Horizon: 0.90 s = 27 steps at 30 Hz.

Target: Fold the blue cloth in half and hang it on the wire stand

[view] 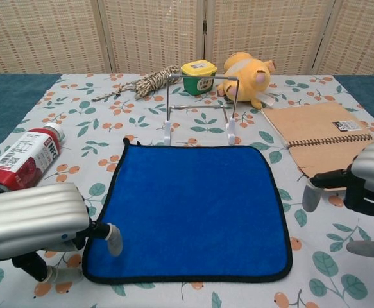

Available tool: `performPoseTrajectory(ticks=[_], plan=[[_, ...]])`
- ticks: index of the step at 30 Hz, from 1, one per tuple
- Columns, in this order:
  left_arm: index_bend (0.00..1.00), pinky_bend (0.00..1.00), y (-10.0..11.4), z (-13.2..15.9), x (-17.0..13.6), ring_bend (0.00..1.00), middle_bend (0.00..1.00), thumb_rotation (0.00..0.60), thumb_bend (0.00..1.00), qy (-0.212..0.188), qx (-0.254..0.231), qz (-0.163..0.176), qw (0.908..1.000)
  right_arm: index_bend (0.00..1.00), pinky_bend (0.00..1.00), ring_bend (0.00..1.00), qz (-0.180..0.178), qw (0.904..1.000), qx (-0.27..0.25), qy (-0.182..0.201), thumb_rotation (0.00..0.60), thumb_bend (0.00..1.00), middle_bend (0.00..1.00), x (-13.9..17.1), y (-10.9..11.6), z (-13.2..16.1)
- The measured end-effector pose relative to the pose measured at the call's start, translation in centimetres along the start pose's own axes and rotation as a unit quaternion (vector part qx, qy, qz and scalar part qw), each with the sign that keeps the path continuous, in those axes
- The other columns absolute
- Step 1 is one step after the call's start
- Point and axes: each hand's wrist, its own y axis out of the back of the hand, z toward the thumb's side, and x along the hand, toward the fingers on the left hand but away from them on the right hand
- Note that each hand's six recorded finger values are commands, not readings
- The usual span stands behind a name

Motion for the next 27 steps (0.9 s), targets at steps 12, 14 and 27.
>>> performPoseTrajectory(ticks=[12,14,27], plan=[[0.47,1.00,-0.5,0.0,1.1,0.95,1.00,0.600,0.38,-0.002,-0.013,0.000,0.9999,0.38,0.96,0.90,0.001,1.0000,-0.003,-0.007,0.600,0.18,0.96,0.0,-0.3,-0.5],[0.48,1.00,-0.6,-0.1,1.1,0.95,1.00,0.600,0.40,-0.001,-0.013,-0.003,0.9999,0.38,0.96,0.90,0.002,1.0000,-0.005,-0.006,0.600,0.18,0.96,-0.1,-0.3,-0.4],[0.53,1.00,-0.6,0.1,1.0,0.95,1.00,0.600,0.44,0.000,-0.025,-0.002,0.9997,0.38,0.96,0.90,0.024,0.9992,-0.001,0.031,0.600,0.20,0.96,-0.4,-2.0,1.0]])
